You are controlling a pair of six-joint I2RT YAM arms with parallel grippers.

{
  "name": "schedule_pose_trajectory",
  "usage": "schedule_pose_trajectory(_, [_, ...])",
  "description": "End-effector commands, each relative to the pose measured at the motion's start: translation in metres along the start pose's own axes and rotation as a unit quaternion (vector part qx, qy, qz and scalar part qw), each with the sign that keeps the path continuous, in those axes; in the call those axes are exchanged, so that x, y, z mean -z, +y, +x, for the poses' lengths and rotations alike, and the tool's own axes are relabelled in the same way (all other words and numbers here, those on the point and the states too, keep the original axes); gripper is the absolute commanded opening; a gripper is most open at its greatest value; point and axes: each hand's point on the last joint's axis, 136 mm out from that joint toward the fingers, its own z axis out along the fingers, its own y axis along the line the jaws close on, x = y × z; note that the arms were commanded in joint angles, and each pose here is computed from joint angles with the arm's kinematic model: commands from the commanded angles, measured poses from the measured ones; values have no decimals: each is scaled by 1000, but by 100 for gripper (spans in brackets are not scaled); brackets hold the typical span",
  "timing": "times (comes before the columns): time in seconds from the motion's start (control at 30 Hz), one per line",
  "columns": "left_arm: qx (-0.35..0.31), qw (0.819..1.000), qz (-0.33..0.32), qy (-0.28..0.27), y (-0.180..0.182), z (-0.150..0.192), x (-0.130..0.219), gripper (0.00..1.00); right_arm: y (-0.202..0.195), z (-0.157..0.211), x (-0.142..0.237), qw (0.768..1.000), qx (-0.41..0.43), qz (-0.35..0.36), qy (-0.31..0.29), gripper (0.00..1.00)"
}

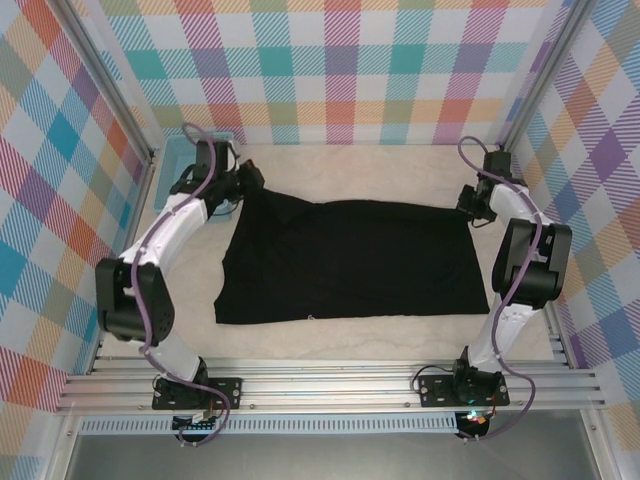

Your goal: Fold the inside-out t-shirt

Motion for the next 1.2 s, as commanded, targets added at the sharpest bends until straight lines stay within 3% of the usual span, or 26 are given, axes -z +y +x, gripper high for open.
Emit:
schedule_pose_trajectory(0.0, [1, 999, 22, -37, -16, -2, 39, 0, -4, -4, 17, 1000, -17, -8, -19, 10])
schedule_pose_trajectory(0.27, [3, 1000, -13, 4, 9, 47, 77, 0, -16, 16, 33, 1000, -27, 4, -16, 10])
schedule_pose_trajectory(0.53, [12, 998, -35, 56, 37, 100, 90, 0, -27, 46, 38, 999, -32, 22, 1, 10])
schedule_pose_trajectory(1.17, [9, 994, -56, 93, 58, 128, 83, 0, -44, 93, 23, 996, -50, 56, 55, 11])
